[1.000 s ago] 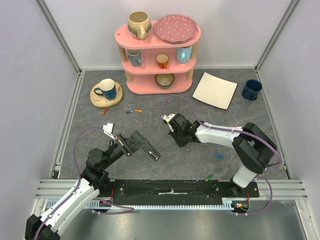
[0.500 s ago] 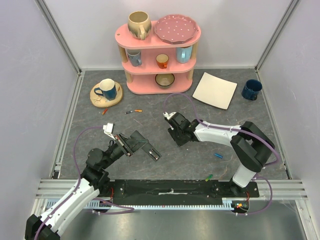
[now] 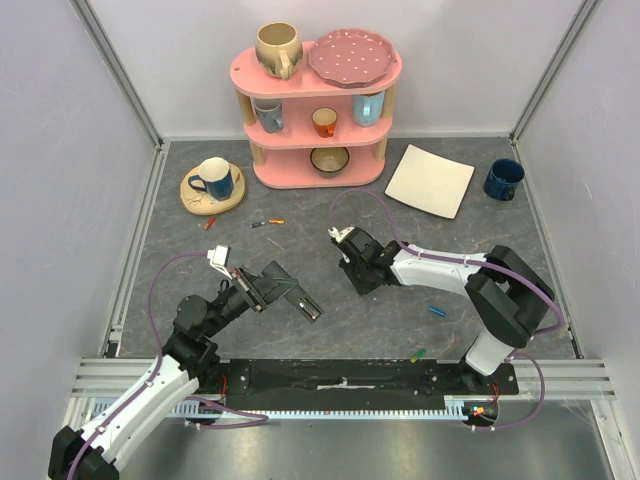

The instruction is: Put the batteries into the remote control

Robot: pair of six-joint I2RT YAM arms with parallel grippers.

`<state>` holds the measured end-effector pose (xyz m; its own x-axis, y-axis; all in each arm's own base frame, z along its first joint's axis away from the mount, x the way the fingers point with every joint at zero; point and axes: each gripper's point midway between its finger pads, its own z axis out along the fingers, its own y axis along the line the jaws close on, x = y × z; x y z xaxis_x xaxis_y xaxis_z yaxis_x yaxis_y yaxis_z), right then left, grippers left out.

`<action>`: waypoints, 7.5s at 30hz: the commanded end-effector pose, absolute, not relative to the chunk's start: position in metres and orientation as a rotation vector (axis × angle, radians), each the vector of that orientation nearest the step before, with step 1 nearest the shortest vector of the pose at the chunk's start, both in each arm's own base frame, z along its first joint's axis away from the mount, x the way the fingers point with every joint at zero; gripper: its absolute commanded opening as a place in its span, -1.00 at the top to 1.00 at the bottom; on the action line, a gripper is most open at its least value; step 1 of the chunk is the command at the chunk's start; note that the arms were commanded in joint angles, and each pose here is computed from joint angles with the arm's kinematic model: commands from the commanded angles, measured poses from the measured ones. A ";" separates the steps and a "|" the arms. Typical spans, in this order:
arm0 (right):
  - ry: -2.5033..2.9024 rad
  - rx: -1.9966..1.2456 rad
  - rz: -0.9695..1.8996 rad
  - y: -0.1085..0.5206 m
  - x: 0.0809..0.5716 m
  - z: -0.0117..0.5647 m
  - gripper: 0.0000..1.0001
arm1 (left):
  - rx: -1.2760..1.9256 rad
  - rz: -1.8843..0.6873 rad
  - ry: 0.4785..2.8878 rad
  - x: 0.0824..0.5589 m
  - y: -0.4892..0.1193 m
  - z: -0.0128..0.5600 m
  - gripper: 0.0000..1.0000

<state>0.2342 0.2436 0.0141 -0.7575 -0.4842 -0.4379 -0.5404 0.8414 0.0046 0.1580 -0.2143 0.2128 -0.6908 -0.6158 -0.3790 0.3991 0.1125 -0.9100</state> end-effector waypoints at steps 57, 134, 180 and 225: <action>2.519 -1.281 0.569 0.309 0.141 0.202 1.00 | -0.278 -1.820 1.673 0.182 -0.242 0.186 0.96; 2.568 -1.253 0.494 0.326 0.165 0.174 0.99 | -0.242 -1.811 1.684 0.166 -0.235 0.182 0.96; 2.595 -1.275 0.473 0.319 0.161 0.177 0.43 | -0.263 -1.774 1.700 0.175 -0.237 0.185 0.96; 2.529 -1.245 0.597 0.348 0.167 0.200 0.16 | -0.269 -1.758 1.720 0.176 -0.237 0.177 0.96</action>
